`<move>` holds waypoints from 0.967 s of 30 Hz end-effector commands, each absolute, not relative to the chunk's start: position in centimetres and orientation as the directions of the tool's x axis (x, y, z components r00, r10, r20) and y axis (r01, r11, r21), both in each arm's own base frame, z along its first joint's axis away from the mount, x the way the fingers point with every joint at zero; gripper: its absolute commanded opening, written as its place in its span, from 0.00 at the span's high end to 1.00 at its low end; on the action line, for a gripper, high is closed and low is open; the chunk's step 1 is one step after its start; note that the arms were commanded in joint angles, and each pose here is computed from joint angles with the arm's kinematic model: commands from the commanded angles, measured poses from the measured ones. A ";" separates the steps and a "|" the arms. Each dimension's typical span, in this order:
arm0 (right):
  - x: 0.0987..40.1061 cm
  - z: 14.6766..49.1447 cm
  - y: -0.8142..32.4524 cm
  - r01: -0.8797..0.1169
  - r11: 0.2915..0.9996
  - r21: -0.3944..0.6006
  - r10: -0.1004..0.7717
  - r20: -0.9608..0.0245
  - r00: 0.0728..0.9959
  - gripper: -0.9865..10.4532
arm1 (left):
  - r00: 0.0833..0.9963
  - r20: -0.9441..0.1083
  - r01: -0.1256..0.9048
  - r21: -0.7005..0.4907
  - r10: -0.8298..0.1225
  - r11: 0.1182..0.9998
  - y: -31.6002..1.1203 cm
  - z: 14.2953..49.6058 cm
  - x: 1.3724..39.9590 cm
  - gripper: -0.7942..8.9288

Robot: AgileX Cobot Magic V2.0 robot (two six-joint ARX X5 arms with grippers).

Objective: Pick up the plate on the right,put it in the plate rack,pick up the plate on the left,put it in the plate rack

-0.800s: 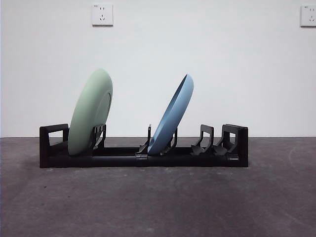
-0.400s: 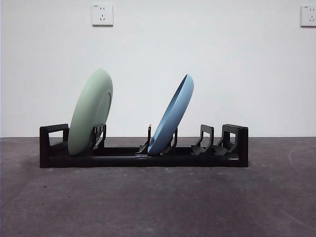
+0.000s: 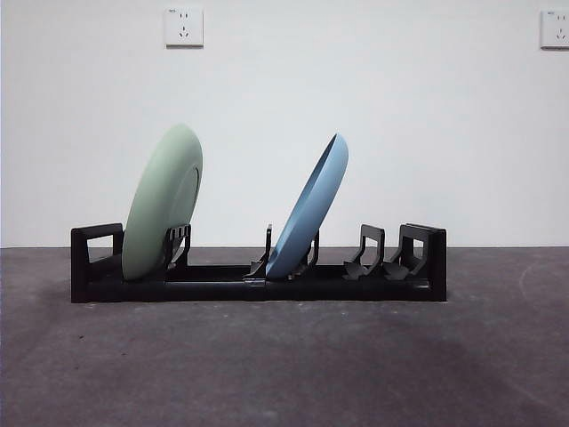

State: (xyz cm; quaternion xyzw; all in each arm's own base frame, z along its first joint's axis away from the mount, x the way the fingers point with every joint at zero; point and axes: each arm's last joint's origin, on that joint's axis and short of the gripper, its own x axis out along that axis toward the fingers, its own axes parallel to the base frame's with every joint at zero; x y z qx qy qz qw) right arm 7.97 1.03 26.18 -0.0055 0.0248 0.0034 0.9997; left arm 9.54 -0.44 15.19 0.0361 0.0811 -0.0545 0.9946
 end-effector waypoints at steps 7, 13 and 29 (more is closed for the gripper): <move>9.1 18.1 1.0 -0.054 0.998 -0.009 0.054 -0.047 0.997 0.91 | 0.980 -0.174 0.108 0.056 -0.097 0.993 -0.4 14.7 9.6 0.92; 9.6 15.5 1.0 -0.054 0.999 -0.007 0.052 -0.117 0.992 0.91 | 0.980 -0.174 0.108 0.056 -0.097 0.993 -0.4 14.7 9.6 0.92; 9.6 14.9 1.0 -0.048 0.999 -0.005 0.046 -0.163 0.986 0.91 | 0.980 -0.174 0.108 0.056 -0.097 0.993 -0.4 14.7 9.6 0.92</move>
